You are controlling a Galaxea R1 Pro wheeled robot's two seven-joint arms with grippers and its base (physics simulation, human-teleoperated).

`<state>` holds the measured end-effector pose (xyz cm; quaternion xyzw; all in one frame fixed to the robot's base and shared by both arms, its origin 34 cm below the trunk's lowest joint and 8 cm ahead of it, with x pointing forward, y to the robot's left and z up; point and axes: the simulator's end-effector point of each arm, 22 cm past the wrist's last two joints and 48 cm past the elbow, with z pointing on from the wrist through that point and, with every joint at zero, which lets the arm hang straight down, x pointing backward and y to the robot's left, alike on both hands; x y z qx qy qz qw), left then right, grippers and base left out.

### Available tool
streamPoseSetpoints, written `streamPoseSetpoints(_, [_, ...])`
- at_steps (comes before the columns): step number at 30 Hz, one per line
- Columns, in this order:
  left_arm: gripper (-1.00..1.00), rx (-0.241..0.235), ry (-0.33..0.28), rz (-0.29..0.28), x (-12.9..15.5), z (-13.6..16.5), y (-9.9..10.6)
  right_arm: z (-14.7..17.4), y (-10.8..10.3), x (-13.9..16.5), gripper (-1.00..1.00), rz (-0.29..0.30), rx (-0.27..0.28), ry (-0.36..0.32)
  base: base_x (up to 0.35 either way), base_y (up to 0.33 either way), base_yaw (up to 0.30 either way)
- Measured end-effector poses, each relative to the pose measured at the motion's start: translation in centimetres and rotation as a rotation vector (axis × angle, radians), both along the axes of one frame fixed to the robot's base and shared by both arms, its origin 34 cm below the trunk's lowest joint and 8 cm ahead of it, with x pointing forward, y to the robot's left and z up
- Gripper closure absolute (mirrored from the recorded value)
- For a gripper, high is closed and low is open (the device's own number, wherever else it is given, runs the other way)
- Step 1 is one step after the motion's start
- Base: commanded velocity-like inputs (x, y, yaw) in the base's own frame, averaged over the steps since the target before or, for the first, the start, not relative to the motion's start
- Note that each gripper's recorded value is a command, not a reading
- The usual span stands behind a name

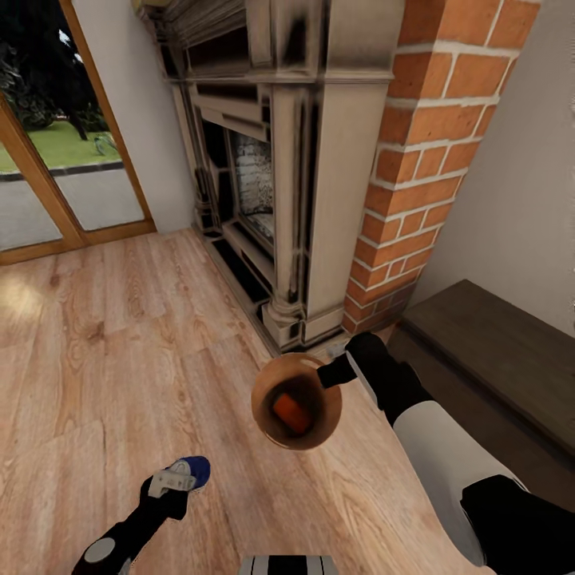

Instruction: Put the three can of soda from the living room inside the tash can in the kitchen.

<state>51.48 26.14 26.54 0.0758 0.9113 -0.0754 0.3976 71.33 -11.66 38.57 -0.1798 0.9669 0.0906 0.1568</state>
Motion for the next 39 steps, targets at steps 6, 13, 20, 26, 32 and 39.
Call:
streamPoseSetpoints(6, [1.00,-0.012,-0.040,0.024,3.8,5.6,1.8,1.4,-0.6,0.3,1.00,0.002,-0.021,-0.027,0.000,0.000,0.000])
streamPoseSetpoints(13, [1.00,0.012,-0.094,0.055,9.2,18.4,9.3,2.7,-0.5,0.0,1.00,0.000,-0.013,-0.039,0.000,0.000,0.000])
streamPoseSetpoints(20, [1.00,-0.218,-0.143,-0.090,17.5,33.9,5.5,1.3,0.4,-3.2,1.00,0.010,0.067,0.080,0.000,0.000,0.000])
streamPoseSetpoints(26, [1.00,-0.348,-0.145,-0.480,20.6,44.8,-6.0,1.3,1.4,-5.3,1.00,0.033,0.131,0.149,0.000,0.000,0.000])
streamPoseSetpoints(32, [1.00,-0.381,-0.088,-0.709,17.4,45.5,-12.4,1.1,1.9,-5.8,1.00,0.043,0.149,0.167,0.000,0.000,0.000])
streamPoseSetpoints(39, [1.00,-0.350,0.038,-0.895,13.0,42.5,-17.1,2.1,2.6,-5.0,1.00,0.046,0.165,0.155,0.000,0.000,0.000])
